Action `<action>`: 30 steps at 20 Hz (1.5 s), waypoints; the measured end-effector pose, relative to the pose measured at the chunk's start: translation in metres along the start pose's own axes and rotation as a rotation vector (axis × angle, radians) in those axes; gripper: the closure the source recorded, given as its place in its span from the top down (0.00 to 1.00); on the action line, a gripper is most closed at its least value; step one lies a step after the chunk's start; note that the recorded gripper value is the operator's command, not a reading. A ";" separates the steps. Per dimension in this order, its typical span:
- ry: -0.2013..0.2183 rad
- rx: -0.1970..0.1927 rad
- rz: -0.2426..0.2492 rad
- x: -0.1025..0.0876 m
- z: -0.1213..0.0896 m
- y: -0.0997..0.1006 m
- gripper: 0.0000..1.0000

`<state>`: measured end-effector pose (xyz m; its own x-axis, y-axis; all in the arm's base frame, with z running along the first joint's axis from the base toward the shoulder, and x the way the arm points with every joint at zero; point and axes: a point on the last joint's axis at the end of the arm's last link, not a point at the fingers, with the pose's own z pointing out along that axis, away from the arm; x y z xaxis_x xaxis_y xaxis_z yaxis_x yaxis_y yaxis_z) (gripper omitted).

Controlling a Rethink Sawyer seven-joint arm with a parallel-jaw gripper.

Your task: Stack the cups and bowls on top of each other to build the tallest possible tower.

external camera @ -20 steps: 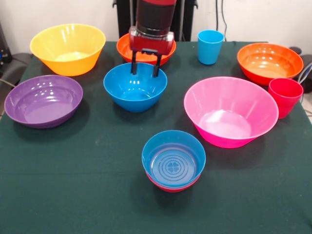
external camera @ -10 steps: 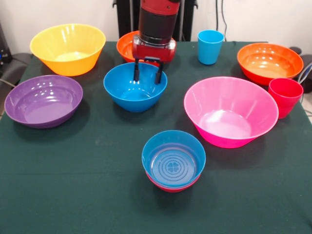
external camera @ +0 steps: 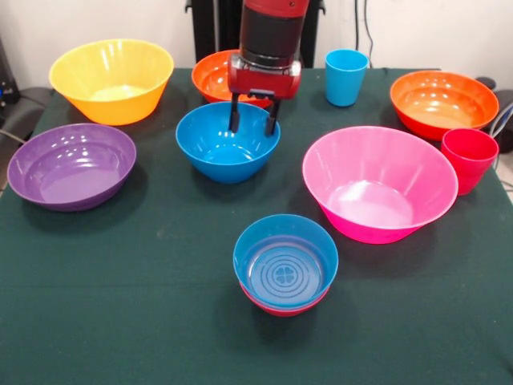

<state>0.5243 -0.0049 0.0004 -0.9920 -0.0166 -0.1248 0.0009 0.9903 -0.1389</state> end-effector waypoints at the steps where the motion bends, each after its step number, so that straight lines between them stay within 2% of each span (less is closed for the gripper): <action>1: -0.003 0.001 0.000 -0.002 -0.003 0.000 1.00; 4: -0.021 0.003 -0.002 -0.013 -0.019 -0.001 1.00; 10: -0.039 0.016 -0.006 -0.024 -0.040 -0.005 1.00; 15: -0.059 0.019 -0.009 -0.030 -0.049 -0.004 1.00; 22: -0.054 0.015 0.002 -0.025 -0.043 0.008 1.00; 30: -0.070 0.017 0.066 -0.016 -0.023 0.022 1.00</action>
<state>0.5372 0.0204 0.0221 -0.9785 0.0384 -0.2024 0.0687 0.9871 -0.1446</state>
